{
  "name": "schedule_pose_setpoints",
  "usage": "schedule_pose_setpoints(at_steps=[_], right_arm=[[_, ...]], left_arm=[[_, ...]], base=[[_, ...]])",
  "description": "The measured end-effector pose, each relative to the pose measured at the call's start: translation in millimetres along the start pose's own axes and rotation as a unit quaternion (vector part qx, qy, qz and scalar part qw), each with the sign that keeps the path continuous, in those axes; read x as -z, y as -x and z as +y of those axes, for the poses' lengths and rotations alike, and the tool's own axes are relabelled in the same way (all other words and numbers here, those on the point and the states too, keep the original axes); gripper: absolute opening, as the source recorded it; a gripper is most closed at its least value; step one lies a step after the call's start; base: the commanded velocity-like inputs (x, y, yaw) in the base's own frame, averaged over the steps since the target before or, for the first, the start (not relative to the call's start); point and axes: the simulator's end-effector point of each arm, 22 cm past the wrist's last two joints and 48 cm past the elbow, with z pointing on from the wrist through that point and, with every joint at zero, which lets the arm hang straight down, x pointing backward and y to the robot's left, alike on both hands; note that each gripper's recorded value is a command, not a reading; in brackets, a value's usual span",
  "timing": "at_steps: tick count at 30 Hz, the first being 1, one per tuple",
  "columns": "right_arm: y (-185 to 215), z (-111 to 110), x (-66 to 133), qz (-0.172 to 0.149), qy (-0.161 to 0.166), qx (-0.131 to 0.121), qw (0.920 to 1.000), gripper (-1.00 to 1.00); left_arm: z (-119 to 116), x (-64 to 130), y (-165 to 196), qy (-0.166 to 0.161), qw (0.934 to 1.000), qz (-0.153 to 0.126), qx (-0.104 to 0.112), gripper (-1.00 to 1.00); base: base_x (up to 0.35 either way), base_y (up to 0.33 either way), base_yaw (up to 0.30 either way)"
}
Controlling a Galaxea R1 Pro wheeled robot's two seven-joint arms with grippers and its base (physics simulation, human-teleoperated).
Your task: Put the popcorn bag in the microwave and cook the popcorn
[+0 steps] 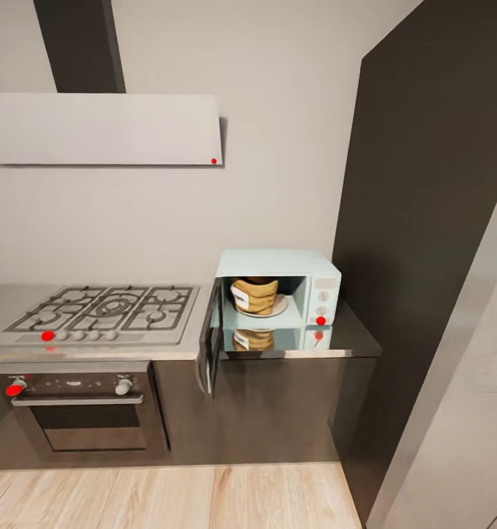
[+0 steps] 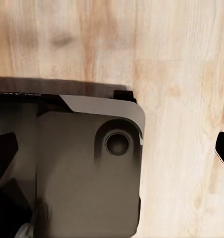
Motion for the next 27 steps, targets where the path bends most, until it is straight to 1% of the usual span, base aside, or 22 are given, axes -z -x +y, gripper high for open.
schedule_pose_setpoints(at_steps=[2,4,6,8,11,14,18,24,25,26,27], right_arm=[[-9.4,2.2,0.3,0.005,0.001,0.002,1.0000,1.00],[-6.2,2.1,-0.2,0.005,0.001,0.003,1.0000,1.00],[-10.2,-0.2,-0.1,0.007,0.000,0.002,1.0000,1.00],[-13.4,-3.0,0.0,0.008,-0.002,0.001,1.0000,1.00],[-14.4,-4.1,0.1,0.009,-0.003,0.001,1.0000,1.00],[-14.6,-4.4,0.1,0.009,-0.003,0.001,1.0000,1.00],[-14.7,-6.9,0.1,0.009,-0.004,0.001,1.0000,1.00],[-14.7,-6.0,0.1,0.009,-0.002,0.001,1.0000,1.00],[-14.7,-5.9,0.1,0.009,-0.002,0.001,1.0000,1.00],[-14.6,-5.9,0.1,0.009,-0.002,0.001,1.0000,1.00],[-14.6,-5.8,0.1,0.009,-0.002,0.001,1.0000,1.00]], left_arm=[[-2.6,0.2,6.6,-0.002,0.9999,-0.010,-0.001,1.00],[-3.5,0.1,15.0,-0.003,0.9998,-0.021,0.000,1.00],[2.1,0.3,22.9,0.001,0.9995,-0.031,0.001,1.00],[10.6,0.3,21.3,0.007,0.9995,-0.029,0.003,1.00],[12.2,0.2,17.3,0.008,0.9997,-0.025,-0.001,1.00],[19.1,0.5,26.9,0.008,0.9995,-0.030,0.003,1.00],[27.6,1.2,38.9,0.005,0.9994,-0.034,-0.003,1.00],[40.3,3.2,57.7,0.000,0.9992,-0.041,-0.003,1.00],[37.4,11.1,46.0,-0.037,0.9972,0.065,0.002,1.00],[13.2,21.5,89.1,-0.062,0.9969,0.048,-0.007,1.00],[-21.3,44.7,169.1,-0.094,0.9946,-0.036,-0.025,1.00]], base=[[0.000,0.000,0.000],[0.000,0.000,0.000],[0.000,0.000,0.000],[0.000,0.000,0.000],[0.000,0.000,0.000],[0.000,0.000,0.000],[0.000,0.000,0.000],[0.000,0.000,0.000],[0.000,0.000,0.000],[0.000,0.000,0.000],[0.000,0.000,0.000]])
